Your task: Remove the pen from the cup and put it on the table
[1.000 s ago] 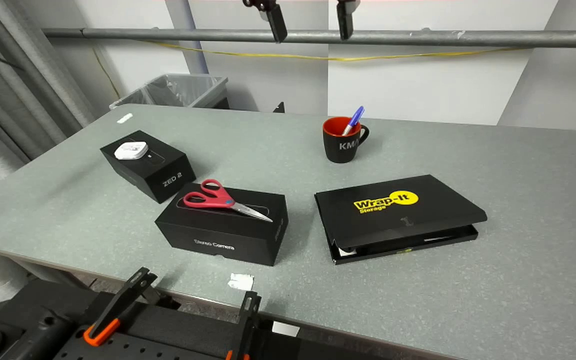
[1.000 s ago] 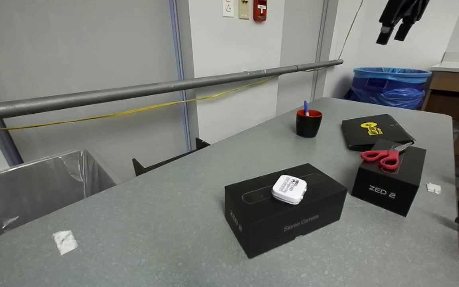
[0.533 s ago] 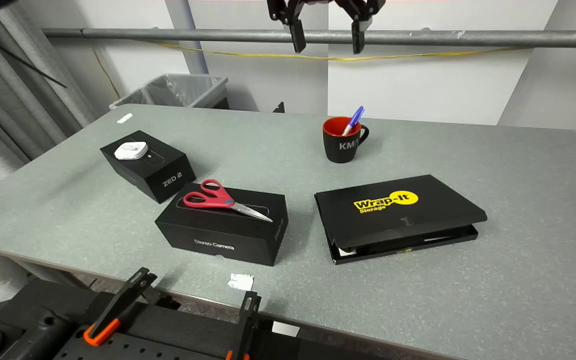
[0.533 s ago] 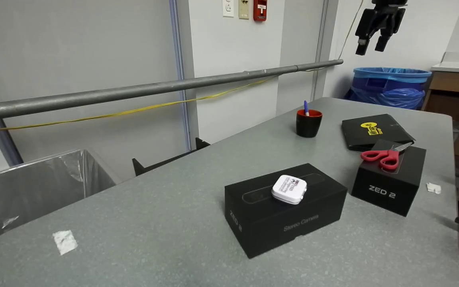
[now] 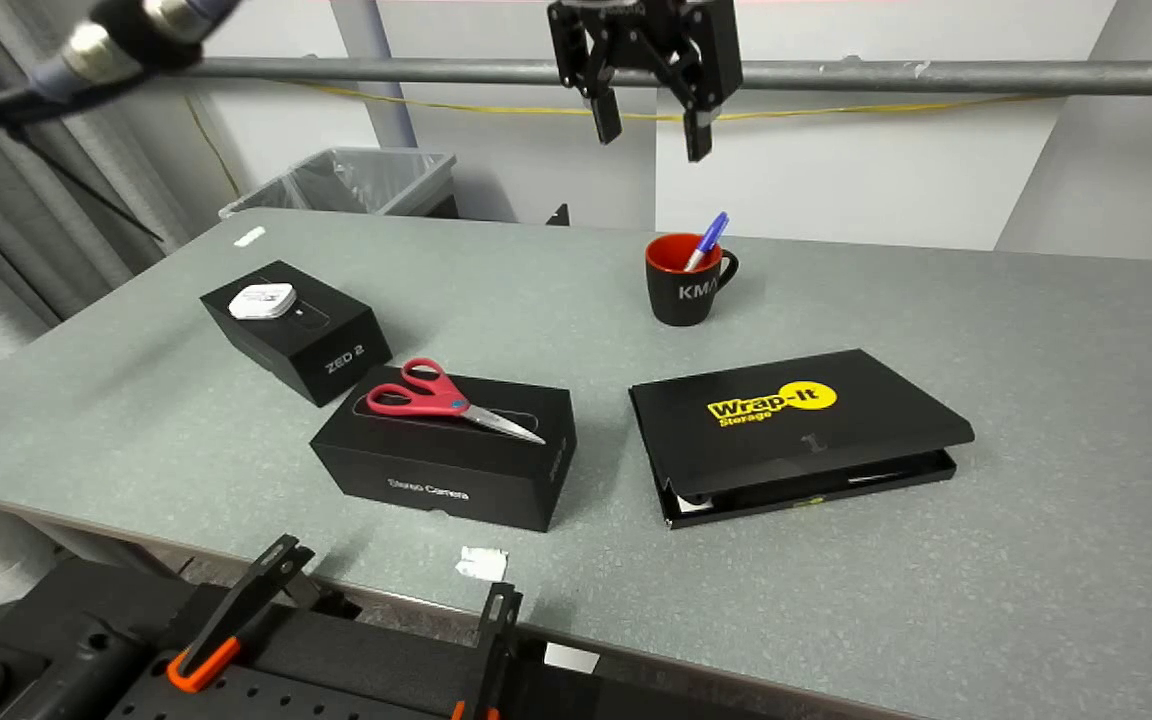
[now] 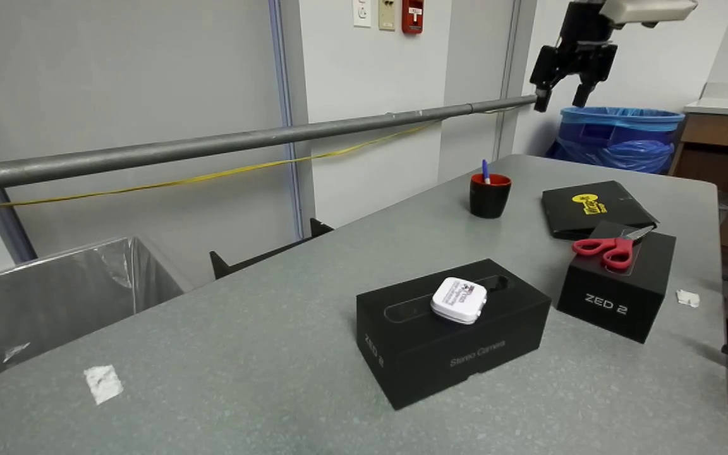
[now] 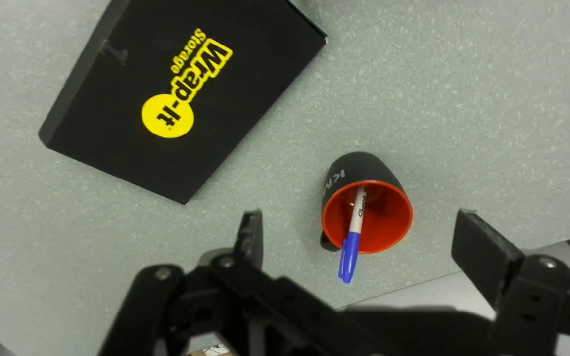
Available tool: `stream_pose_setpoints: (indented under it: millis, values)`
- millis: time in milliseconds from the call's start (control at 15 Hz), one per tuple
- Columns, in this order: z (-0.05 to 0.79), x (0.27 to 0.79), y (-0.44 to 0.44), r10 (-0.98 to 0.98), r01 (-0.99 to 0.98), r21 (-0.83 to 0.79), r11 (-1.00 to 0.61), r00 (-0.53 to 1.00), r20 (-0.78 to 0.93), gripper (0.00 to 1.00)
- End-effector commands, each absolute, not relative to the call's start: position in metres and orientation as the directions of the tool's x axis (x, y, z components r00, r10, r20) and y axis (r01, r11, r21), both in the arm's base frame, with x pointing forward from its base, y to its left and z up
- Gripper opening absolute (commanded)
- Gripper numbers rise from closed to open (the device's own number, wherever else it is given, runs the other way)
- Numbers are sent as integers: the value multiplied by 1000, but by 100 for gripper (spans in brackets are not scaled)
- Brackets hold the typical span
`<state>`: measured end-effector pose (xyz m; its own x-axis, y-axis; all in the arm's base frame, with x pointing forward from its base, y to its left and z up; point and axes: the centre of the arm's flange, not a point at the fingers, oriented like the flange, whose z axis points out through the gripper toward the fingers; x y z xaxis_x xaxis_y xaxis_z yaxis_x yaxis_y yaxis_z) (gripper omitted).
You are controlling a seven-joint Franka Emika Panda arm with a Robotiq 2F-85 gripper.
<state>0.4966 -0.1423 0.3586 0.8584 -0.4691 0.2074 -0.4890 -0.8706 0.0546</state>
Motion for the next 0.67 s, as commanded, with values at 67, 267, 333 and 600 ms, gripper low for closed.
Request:
stream_pose_setpoints:
  millis: [67,267,333,600]
  values:
    - [303,575,-144,-598,-637,46,-770,745,296,100]
    - [280,605,-148,-646,-694,82,-716,702,300,100]
    - [277,610,-150,-656,-698,89,-710,702,278,100]
    - [272,594,-149,-632,-675,80,-734,721,283,100]
